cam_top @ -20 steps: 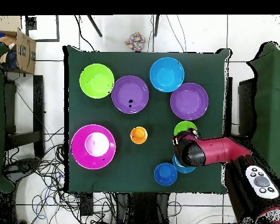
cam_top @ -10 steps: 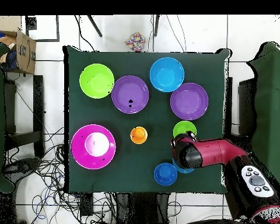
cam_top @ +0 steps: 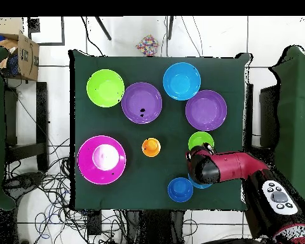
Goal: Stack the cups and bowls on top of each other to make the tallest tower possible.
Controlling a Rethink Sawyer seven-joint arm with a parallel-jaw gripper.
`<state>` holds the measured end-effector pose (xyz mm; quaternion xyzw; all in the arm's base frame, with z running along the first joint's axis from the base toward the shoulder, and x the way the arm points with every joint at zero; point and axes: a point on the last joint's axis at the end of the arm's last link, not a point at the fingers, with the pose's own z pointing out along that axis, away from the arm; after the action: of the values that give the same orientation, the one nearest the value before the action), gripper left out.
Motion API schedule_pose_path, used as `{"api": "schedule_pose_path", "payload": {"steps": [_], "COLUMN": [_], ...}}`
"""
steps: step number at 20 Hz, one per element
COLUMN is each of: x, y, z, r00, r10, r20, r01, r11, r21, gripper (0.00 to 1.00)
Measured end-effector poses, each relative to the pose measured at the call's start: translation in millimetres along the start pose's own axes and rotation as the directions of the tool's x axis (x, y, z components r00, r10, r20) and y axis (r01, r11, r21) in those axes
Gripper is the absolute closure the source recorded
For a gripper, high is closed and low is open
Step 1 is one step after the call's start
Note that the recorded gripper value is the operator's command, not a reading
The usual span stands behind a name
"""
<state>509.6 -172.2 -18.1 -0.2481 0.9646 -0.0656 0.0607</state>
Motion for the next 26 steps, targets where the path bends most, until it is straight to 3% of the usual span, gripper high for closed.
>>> {"api": "schedule_pose_path", "payload": {"steps": [26], "x": [-0.7], "y": [20], "z": [-14], "r00": [0.9995], "r10": [-0.032], "r20": [-0.006], "r01": [0.032], "r11": [0.9994], "r21": [-0.014], "gripper": [0.0]}}
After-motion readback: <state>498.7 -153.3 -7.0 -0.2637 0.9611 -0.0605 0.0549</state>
